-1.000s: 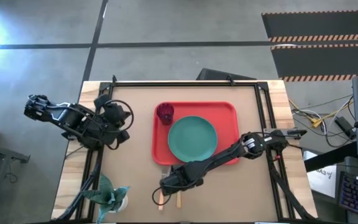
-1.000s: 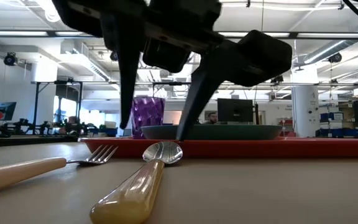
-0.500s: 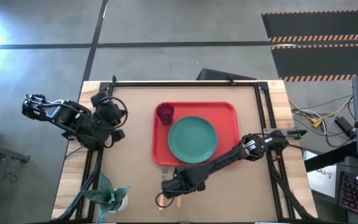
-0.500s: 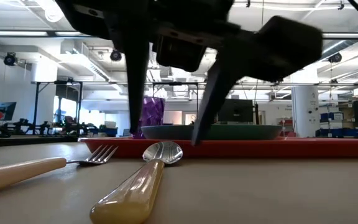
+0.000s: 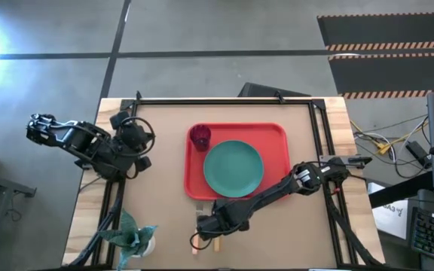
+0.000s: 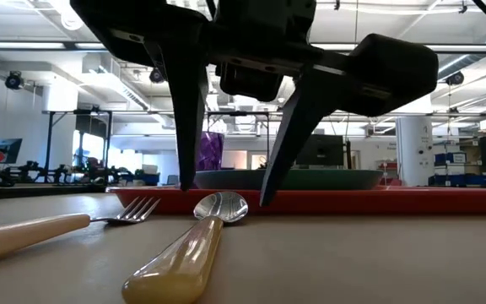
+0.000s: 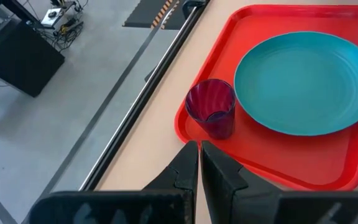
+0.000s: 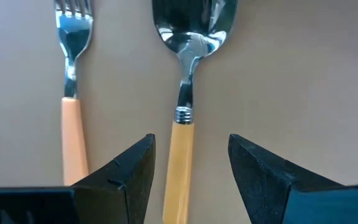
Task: Pick and place plate/cup/fork/spoon on tray
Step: Put the yellow spoon beside the green plate on the red tray
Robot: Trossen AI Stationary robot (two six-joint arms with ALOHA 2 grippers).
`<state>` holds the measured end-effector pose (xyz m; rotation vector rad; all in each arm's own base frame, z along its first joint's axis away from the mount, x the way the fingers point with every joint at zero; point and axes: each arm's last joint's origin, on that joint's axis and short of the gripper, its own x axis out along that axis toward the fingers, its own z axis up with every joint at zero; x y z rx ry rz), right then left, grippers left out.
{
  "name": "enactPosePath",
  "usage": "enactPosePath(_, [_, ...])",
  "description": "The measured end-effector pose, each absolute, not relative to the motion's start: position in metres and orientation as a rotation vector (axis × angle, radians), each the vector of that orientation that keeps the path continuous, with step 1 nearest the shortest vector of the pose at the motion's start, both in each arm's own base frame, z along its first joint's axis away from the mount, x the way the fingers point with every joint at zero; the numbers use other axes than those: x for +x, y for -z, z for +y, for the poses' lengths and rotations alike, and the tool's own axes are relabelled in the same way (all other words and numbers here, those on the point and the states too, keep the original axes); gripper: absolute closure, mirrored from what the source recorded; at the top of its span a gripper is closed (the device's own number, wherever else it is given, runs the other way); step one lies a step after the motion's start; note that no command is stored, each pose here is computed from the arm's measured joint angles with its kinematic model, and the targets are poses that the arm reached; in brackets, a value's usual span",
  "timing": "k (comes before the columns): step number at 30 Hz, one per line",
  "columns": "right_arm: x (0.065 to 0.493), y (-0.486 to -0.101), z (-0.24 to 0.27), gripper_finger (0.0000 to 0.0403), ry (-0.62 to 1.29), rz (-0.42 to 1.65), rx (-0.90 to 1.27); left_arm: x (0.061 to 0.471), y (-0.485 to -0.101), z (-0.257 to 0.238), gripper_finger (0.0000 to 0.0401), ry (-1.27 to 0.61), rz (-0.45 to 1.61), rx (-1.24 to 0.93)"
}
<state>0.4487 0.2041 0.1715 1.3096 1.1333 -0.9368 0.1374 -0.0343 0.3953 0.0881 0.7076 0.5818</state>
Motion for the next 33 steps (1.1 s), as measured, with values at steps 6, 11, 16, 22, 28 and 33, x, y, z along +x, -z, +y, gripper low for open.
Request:
enactPosePath(6, [0.451,-0.165,0.204,0.0211,0.935,1.082,1.344,0.137,-0.395,-0.034,0.0401,-0.582,0.707,0.089])
enactPosePath(11, [0.453,-0.154,0.206,0.0211,0.914,1.063,1.377,0.137,-0.395,-0.034,0.0401,-0.575,0.713,0.107])
enactPosePath(16, [0.452,-0.149,0.206,0.0211,0.919,1.06,1.384,0.137,-0.395,-0.034,0.0401,-0.574,0.714,0.108])
enactPosePath(22, [0.45,-0.145,0.206,0.0211,0.918,1.071,1.394,0.137,-0.395,-0.034,0.0401,-0.572,0.715,0.113])
enactPosePath(28, [0.445,-0.137,0.209,0.0223,0.953,1.111,1.435,0.133,-0.397,-0.033,0.0401,-0.571,0.704,0.104])
enactPosePath(33, [0.441,-0.132,0.211,0.0256,0.972,1.131,1.438,0.128,-0.399,-0.031,0.0401,-0.57,0.689,0.09])
